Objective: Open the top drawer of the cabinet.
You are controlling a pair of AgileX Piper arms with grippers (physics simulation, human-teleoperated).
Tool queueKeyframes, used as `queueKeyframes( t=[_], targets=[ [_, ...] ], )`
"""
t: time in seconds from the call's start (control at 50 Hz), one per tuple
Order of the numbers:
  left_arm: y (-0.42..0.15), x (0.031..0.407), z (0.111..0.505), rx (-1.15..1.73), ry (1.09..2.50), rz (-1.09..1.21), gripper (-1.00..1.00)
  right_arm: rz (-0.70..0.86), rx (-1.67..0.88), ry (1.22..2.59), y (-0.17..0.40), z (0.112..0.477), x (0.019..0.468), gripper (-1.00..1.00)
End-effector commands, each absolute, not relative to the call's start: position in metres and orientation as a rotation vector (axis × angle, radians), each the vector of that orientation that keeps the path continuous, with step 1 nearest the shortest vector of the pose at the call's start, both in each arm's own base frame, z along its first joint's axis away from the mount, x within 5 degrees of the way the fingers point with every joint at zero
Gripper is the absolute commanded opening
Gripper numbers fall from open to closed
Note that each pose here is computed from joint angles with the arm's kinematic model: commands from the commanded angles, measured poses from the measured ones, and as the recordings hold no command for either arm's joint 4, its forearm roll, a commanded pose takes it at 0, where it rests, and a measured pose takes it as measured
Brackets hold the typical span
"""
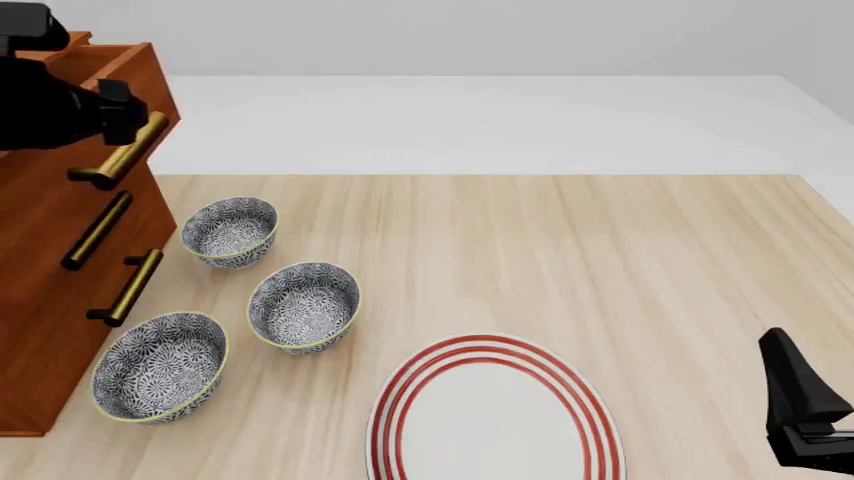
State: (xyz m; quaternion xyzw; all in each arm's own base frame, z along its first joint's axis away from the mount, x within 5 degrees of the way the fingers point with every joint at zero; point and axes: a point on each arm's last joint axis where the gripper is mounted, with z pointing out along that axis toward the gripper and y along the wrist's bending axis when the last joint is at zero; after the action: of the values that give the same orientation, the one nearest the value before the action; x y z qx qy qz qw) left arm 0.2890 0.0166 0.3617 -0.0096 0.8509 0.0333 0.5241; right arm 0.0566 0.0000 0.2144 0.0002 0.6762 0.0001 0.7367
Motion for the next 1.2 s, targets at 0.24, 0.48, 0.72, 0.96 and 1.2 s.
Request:
queueKeyframes(
  t=[0.24, 0.48, 0.72, 0.96, 1.2],
  targets=[
    [-0.001, 0.313, 0.3, 0.028, 2.226, 0.011, 1.0, 0.0, 0.0, 1.485, 0.0, 0.214, 0.057, 1.0],
    [-0.005, 0.316, 0.296, 0.044, 2.232, 0.004, 1.0, 0.0, 0.0, 1.485, 0.0, 0.214, 0.057, 1.0],
    [-0.01, 0.318, 0.291, 0.072, 2.246, 0.001, 1.0, 0.0, 0.001, 1.485, 0.0, 0.214, 0.057, 1.0],
    [-0.017, 0.319, 0.287, 0.103, 2.253, -0.006, 1.0, 0.0, 0.0, 1.485, 0.0, 0.214, 0.057, 1.0],
    [-0.023, 0.322, 0.283, 0.127, 2.262, -0.016, 1.0, 0.0, 0.0, 1.485, 0.0, 0.214, 0.057, 1.0]
  ],
)
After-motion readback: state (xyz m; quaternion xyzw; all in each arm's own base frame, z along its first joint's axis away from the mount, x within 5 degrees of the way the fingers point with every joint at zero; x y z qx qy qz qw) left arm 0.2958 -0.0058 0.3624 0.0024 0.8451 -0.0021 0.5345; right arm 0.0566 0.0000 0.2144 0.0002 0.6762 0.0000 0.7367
